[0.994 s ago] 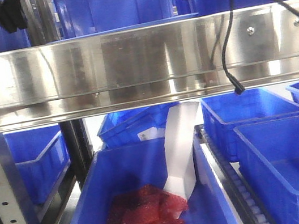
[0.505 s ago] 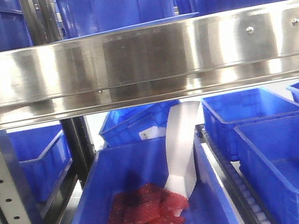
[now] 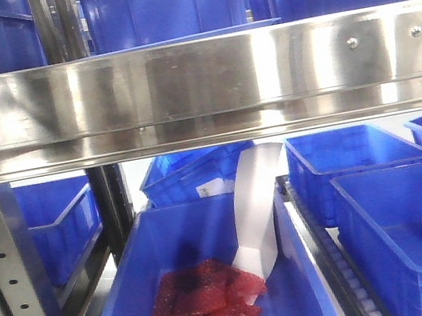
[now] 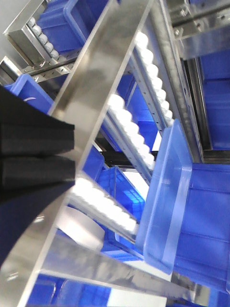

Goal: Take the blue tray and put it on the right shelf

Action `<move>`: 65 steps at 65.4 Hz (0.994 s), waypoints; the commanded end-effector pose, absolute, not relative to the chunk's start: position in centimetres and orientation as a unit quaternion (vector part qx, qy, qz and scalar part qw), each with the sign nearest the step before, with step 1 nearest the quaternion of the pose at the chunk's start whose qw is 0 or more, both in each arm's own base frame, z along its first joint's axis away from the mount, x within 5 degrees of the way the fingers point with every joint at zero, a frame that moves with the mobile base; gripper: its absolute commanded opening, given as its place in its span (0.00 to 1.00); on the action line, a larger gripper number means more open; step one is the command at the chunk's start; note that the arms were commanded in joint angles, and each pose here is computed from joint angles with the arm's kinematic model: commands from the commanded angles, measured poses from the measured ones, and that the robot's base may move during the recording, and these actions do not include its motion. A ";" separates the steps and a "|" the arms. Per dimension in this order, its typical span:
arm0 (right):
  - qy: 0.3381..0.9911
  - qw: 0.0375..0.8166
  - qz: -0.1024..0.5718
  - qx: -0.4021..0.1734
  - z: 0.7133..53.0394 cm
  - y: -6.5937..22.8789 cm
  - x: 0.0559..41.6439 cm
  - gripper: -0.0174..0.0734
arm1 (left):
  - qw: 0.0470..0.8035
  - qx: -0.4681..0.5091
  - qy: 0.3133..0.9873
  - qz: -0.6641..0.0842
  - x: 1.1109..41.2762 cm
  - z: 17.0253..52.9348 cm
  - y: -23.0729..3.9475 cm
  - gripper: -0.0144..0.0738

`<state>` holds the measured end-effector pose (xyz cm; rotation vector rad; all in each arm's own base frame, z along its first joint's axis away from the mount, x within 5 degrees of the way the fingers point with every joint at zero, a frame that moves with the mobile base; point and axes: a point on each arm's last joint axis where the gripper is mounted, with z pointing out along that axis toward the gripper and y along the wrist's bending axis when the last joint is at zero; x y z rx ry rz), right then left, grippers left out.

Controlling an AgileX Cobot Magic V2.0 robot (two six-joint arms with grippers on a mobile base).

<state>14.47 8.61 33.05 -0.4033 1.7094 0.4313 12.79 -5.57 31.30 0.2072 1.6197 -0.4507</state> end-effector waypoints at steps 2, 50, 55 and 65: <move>0.680 0.680 0.203 -0.188 34.3 7.5 12.1 0.23 | 0.707 0.103 0.664 -0.222 10.7 31.8 -5.1 0.11; 0.629 0.728 0.214 -0.170 34.1 4.6 7.6 0.23 | 0.760 0.097 0.597 -0.236 6.2 30.4 -3.2 0.11; 0.629 0.728 0.214 -0.170 34.1 4.6 7.6 0.23 | 0.760 0.097 0.597 -0.236 6.2 30.4 -3.2 0.11; 0.640 0.721 0.220 -0.144 33.4 4.4 7.7 0.23 | 0.760 0.097 0.597 -0.236 6.2 30.4 -3.2 0.11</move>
